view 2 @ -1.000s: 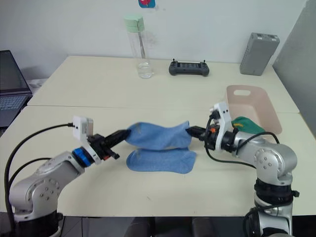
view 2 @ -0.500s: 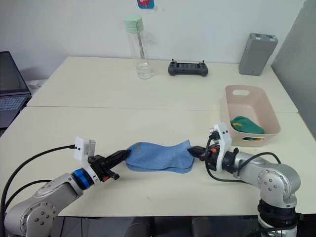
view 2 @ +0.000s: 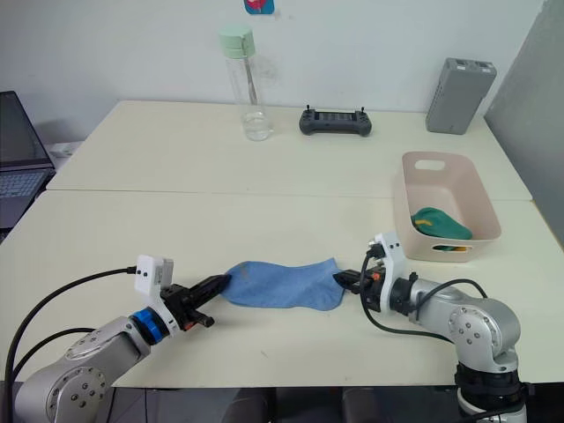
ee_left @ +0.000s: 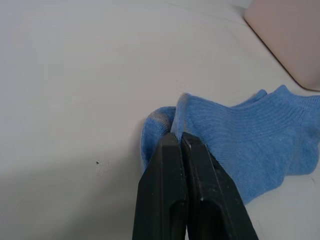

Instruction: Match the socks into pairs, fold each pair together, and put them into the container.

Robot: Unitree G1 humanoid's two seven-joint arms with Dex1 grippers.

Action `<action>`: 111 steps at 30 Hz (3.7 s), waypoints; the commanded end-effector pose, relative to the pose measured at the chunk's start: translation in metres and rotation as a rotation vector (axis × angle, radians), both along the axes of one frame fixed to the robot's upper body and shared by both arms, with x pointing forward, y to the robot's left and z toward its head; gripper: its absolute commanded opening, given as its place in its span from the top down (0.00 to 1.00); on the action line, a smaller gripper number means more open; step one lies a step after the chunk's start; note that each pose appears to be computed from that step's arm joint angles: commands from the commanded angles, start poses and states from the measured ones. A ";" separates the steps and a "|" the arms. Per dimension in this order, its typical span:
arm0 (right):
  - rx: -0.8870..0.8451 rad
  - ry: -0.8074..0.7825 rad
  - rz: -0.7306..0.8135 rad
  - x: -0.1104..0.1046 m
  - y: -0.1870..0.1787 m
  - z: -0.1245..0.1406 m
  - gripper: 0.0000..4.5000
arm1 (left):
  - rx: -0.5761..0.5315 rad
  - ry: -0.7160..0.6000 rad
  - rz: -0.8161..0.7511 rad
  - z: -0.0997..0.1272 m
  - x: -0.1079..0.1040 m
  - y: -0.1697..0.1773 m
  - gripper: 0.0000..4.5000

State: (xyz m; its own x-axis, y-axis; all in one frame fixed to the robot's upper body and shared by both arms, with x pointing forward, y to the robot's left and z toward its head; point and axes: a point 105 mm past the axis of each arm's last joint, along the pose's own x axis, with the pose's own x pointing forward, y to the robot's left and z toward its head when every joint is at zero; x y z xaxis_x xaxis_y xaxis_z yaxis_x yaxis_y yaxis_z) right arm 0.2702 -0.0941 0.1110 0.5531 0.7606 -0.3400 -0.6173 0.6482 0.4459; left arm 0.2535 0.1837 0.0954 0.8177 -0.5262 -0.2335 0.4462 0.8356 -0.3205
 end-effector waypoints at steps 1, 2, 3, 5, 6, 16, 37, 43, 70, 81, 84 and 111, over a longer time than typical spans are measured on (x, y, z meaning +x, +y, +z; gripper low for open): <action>0.002 -0.034 -0.010 0.001 -0.003 0.005 0.99 | 0.015 -0.039 -0.008 0.007 0.001 0.001 1.00; 0.000 -0.035 -0.011 0.002 -0.003 0.005 0.99 | 0.016 -0.040 -0.009 0.007 0.001 0.001 1.00; -0.001 -0.036 -0.013 0.003 -0.003 0.005 0.99 | 0.016 -0.041 -0.009 0.007 0.001 0.001 1.00; -0.003 -0.041 -0.015 0.005 -0.002 0.005 0.99 | 0.015 -0.042 -0.010 0.007 0.002 0.001 1.00; -0.003 -0.042 -0.016 0.006 -0.001 0.004 0.99 | 0.016 -0.043 -0.010 0.007 0.002 0.001 1.00; -0.023 -0.057 -0.022 0.013 0.002 0.000 0.99 | 0.034 -0.028 -0.001 0.001 -0.003 0.003 1.00; -0.022 -0.167 -0.063 0.017 -0.018 0.025 0.46 | 0.089 -0.074 -0.065 0.028 0.004 0.026 0.39; -0.182 -0.460 0.054 0.026 -0.006 0.061 0.15 | 0.212 -0.233 -0.233 0.076 0.017 0.031 0.18; -0.297 -0.637 0.454 0.015 0.024 -0.011 1.00 | 0.537 -0.320 -0.695 0.004 0.041 -0.015 1.00; -0.307 -0.565 0.534 -0.002 0.034 -0.028 1.00 | 0.618 -0.299 -0.747 -0.001 0.023 -0.006 1.00; -0.343 -0.533 0.523 -0.001 0.018 -0.033 1.00 | 0.658 -0.277 -0.711 -0.003 0.028 0.009 1.00; -0.331 -0.373 0.282 0.011 0.003 -0.027 0.01 | 0.517 -0.357 -0.688 0.030 0.021 -0.007 1.00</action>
